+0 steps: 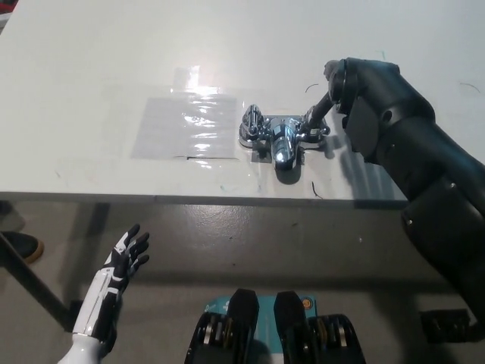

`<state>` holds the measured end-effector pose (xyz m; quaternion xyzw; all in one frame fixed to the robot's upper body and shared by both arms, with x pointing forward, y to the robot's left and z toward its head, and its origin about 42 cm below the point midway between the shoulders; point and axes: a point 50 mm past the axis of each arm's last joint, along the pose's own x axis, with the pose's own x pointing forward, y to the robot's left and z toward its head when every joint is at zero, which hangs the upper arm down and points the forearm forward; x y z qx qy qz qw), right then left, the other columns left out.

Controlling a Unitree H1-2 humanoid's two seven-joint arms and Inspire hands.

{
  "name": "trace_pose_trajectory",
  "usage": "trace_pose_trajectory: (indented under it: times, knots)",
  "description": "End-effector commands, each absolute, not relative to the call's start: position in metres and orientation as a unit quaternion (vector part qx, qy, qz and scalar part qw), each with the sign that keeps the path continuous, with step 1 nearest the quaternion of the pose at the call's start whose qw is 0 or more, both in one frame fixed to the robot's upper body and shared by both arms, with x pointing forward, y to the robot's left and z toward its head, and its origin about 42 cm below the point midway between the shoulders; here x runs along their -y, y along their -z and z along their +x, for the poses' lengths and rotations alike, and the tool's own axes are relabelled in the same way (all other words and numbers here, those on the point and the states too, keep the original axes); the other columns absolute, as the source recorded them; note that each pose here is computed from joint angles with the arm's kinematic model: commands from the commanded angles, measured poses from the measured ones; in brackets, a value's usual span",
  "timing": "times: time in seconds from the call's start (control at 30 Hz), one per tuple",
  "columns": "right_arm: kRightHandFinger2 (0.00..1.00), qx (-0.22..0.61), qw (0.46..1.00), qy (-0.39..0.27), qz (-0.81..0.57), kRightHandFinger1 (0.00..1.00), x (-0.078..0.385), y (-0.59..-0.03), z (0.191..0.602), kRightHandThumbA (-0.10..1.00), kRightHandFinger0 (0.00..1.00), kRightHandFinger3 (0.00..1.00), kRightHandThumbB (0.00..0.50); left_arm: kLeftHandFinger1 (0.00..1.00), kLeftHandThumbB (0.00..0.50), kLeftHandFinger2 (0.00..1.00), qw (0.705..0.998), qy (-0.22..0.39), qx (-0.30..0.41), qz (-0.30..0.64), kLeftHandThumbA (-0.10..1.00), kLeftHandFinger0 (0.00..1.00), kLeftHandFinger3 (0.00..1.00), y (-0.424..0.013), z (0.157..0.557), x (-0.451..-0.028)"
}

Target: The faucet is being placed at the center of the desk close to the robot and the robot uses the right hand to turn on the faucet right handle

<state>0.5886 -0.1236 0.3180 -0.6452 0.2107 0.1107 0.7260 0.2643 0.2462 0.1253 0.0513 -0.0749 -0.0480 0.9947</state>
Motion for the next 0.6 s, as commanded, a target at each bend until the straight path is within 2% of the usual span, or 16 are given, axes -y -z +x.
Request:
trace_pose_trajectory:
  times: [0.0,0.07,0.1,0.13,0.17,0.2,0.23,0.33,0.57]
  knots:
    - [1.00,-0.206,0.728,-0.071,-0.650,1.00,0.151,-0.355,0.598,1.00,1.00,1.00,0.303,1.00,0.197,1.00,0.992,0.057,0.097,0.061,0.98,1.00,1.00,-0.137,0.267,-0.248]
    - [1.00,-0.213,0.722,-0.077,-0.654,1.00,0.151,-0.355,0.598,1.00,1.00,1.00,0.312,1.00,0.200,1.00,0.992,0.056,0.097,0.062,0.99,1.00,1.00,-0.137,0.267,-0.248]
    - [1.00,-0.218,0.706,-0.082,-0.669,1.00,0.151,-0.356,0.598,1.00,1.00,1.00,0.341,1.00,0.208,1.00,0.992,0.056,0.098,0.062,0.99,1.00,1.00,-0.138,0.268,-0.248]
    - [1.00,-0.224,0.695,-0.089,-0.677,1.00,0.152,-0.356,0.598,1.00,1.00,1.00,0.344,1.00,0.206,1.00,0.992,0.055,0.099,0.063,0.98,1.00,1.00,-0.138,0.269,-0.248]
    - [1.00,-0.226,0.694,-0.085,-0.679,1.00,0.153,-0.357,0.598,1.00,1.00,1.00,0.376,1.00,0.207,1.00,0.992,0.054,0.099,0.063,0.98,1.00,1.00,-0.138,0.269,-0.247]
    - [1.00,-0.233,0.687,-0.086,-0.683,1.00,0.153,-0.358,0.597,1.00,1.00,1.00,0.388,1.00,0.211,1.00,0.991,0.053,0.101,0.066,0.99,1.00,1.00,-0.138,0.270,-0.248]
    - [1.00,-0.238,0.682,-0.099,-0.685,1.00,0.153,-0.359,0.597,1.00,1.00,1.00,0.363,1.00,0.198,1.00,0.991,0.054,0.101,0.067,0.99,1.00,1.00,-0.138,0.270,-0.248]
    - [1.00,-0.250,0.683,-0.104,-0.679,1.00,0.155,-0.363,0.597,1.00,1.00,1.00,0.355,1.00,0.188,1.00,0.991,0.054,0.101,0.065,0.99,1.00,1.00,-0.138,0.270,-0.248]
    - [1.00,-0.252,0.688,-0.099,-0.673,1.00,0.162,-0.370,0.599,0.95,1.00,1.00,0.370,1.00,0.193,1.00,0.992,0.055,0.099,0.060,0.98,1.00,1.00,-0.138,0.269,-0.248]
